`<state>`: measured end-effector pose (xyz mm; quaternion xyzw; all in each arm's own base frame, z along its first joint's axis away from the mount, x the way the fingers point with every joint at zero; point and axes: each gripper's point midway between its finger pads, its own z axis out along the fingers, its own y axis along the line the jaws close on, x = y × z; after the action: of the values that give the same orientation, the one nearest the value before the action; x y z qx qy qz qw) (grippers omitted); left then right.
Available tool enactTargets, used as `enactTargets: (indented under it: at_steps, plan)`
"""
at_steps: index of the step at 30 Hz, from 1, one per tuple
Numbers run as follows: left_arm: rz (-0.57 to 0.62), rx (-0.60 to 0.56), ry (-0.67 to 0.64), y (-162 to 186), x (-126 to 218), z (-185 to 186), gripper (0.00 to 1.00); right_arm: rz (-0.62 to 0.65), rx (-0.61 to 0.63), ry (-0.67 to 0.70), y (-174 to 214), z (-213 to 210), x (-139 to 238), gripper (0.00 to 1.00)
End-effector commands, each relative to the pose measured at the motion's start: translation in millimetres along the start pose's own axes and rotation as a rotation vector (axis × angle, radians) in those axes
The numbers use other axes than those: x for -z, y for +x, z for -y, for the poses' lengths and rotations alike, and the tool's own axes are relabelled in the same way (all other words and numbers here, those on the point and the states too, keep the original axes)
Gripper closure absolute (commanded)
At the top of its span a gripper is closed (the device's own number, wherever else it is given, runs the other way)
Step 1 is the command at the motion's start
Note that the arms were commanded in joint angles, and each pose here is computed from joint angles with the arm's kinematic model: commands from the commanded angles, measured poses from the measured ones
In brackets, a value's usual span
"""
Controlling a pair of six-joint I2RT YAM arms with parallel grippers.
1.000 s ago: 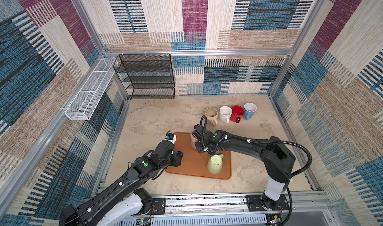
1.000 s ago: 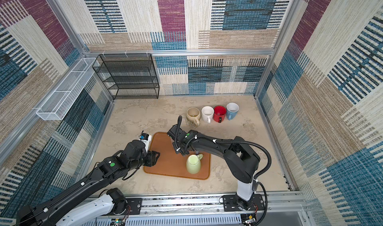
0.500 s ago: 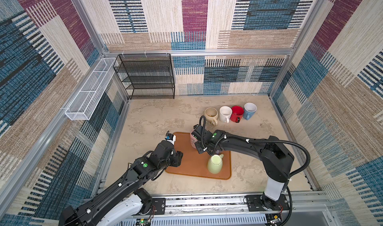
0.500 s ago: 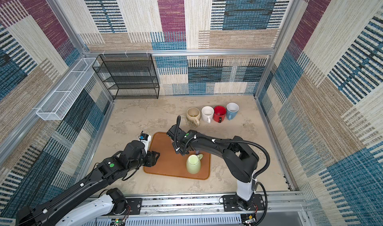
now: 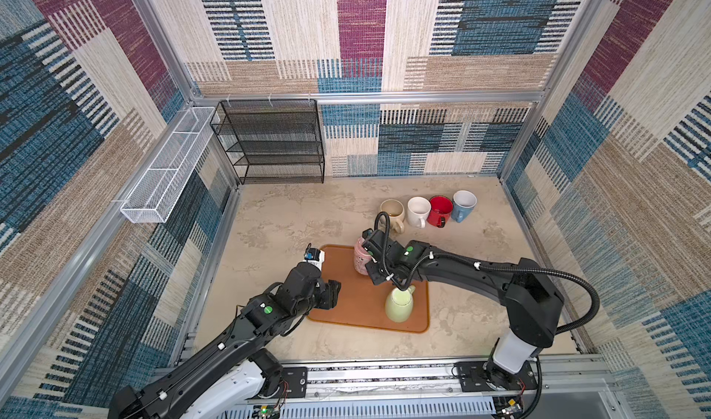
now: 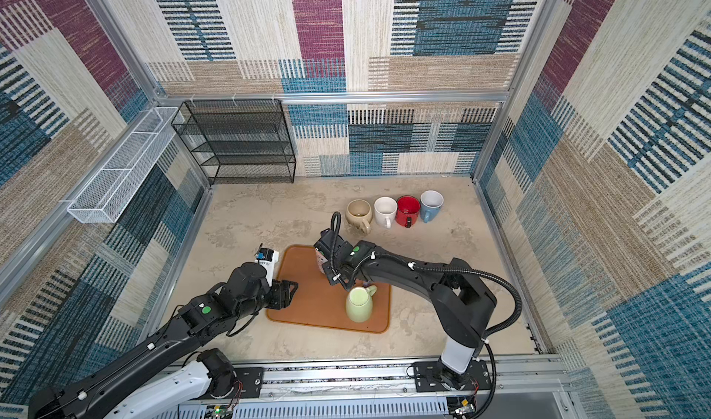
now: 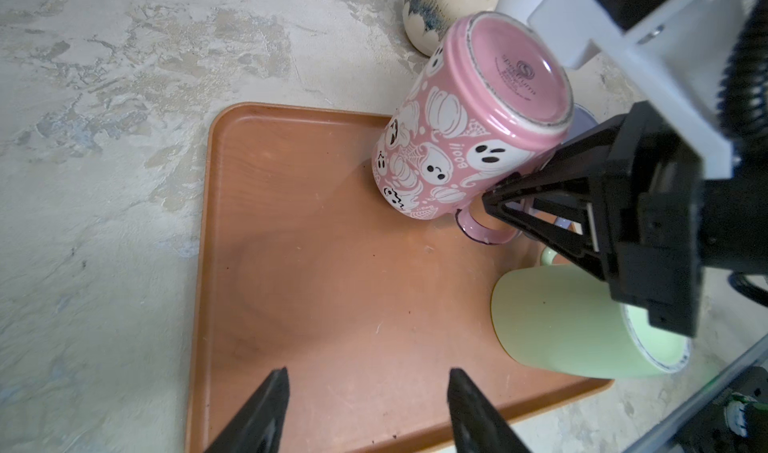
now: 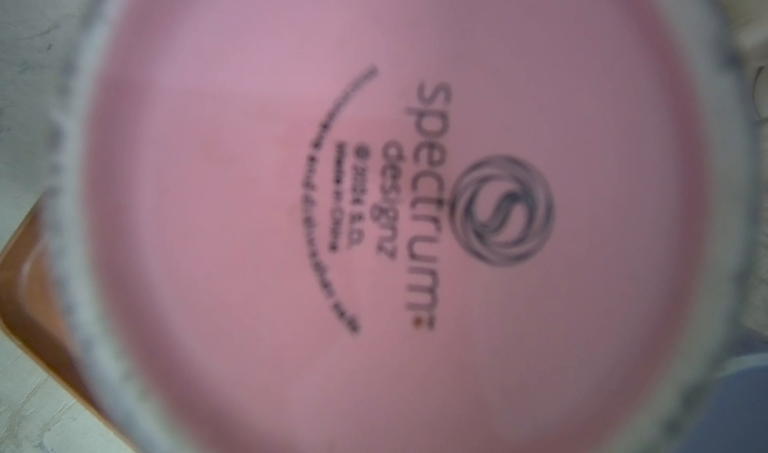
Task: Turn the mug right side up
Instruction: 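Lift the pink mug toward the left gripper with the right gripper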
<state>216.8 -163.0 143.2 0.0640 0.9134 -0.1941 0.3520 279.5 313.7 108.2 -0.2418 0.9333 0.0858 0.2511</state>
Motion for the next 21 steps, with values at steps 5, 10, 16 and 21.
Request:
enactTargets:
  at_steps: [5, 10, 16, 21]
  plan:
    - [0.095, 0.072, 0.093, -11.5, 6.6, 8.8, 0.18, 0.204, -0.008, -0.136, -41.8, -21.3, 32.6, 1.00]
    - [0.141, 0.111, 0.177, -17.2, 10.7, 15.3, 0.16, 0.279, -0.016, -0.253, -53.3, -31.1, 55.2, 1.00]
    - [0.176, 0.155, 0.359, -23.9, 9.9, 36.8, 0.18, 0.382, -0.050, -0.423, -67.3, -33.6, 87.0, 1.00]
    - [0.219, 0.176, 0.491, -31.3, 11.9, 52.1, 0.20, 0.455, -0.074, -0.558, -75.2, -30.5, 111.5, 1.00]
